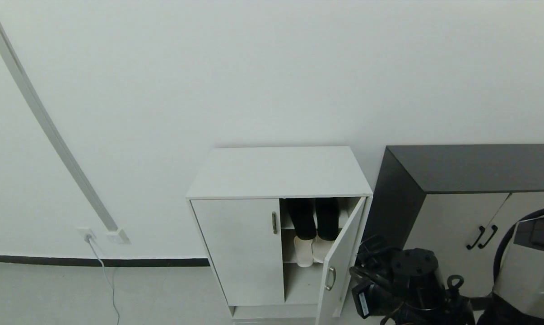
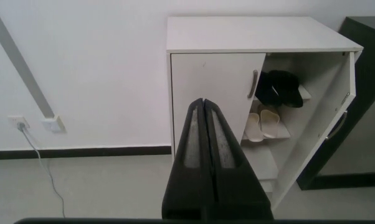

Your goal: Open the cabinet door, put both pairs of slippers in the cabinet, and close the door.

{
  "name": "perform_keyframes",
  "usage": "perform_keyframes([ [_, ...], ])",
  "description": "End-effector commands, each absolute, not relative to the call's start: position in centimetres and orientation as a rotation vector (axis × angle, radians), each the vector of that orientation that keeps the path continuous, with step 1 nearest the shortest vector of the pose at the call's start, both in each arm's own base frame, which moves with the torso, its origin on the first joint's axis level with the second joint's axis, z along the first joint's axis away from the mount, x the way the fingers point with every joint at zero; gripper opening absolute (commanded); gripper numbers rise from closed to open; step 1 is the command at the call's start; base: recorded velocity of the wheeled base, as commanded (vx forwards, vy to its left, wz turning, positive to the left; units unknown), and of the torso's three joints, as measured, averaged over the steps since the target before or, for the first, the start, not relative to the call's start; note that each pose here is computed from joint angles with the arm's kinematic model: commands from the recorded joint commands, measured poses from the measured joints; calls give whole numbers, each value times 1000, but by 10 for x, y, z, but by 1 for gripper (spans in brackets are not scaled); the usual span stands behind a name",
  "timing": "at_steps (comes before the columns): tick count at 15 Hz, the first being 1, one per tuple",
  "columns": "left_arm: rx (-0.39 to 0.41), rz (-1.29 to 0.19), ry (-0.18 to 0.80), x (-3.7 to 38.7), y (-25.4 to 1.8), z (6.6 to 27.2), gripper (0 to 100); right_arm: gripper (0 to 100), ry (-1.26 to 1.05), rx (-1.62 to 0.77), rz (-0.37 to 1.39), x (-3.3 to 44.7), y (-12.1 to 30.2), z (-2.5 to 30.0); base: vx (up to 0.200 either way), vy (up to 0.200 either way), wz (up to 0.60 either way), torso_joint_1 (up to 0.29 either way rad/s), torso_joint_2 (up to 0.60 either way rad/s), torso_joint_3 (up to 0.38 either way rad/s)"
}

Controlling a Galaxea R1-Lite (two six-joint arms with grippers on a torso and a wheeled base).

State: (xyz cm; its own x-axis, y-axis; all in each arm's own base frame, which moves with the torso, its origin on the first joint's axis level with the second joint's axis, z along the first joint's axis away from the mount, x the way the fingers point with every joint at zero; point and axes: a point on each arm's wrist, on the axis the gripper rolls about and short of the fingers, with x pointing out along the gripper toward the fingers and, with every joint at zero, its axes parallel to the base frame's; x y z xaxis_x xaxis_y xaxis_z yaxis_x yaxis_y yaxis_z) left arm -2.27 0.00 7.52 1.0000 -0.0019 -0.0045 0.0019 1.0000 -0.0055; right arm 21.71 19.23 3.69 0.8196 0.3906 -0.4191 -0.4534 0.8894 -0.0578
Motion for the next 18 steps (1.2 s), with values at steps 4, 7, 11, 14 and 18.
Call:
perform_keyframes([
  [4, -6, -2, 5, -23, 0, 75, 0, 0, 455, -180, 446, 235, 207, 0, 0, 0, 0, 0, 0, 0],
  [7, -6, -2, 5, -23, 0, 75, 0, 0, 443, -171, 436, 249, 214, -7, 0, 0, 0, 0, 0, 0],
  [11, -6, -2, 5, -23, 0, 75, 0, 0, 401, -137, 407, 277, 224, -15, 0, 0, 0, 0, 0, 0],
  [14, -6, -2, 5, -23, 0, 75, 0, 0, 374, -121, 399, 295, 234, -22, 0, 0, 0, 0, 0, 0],
  [18, -9, 3, 5, -23, 0, 75, 0, 0, 306, -84, 399, 315, 247, -18, 0, 0, 0, 0, 0, 0],
])
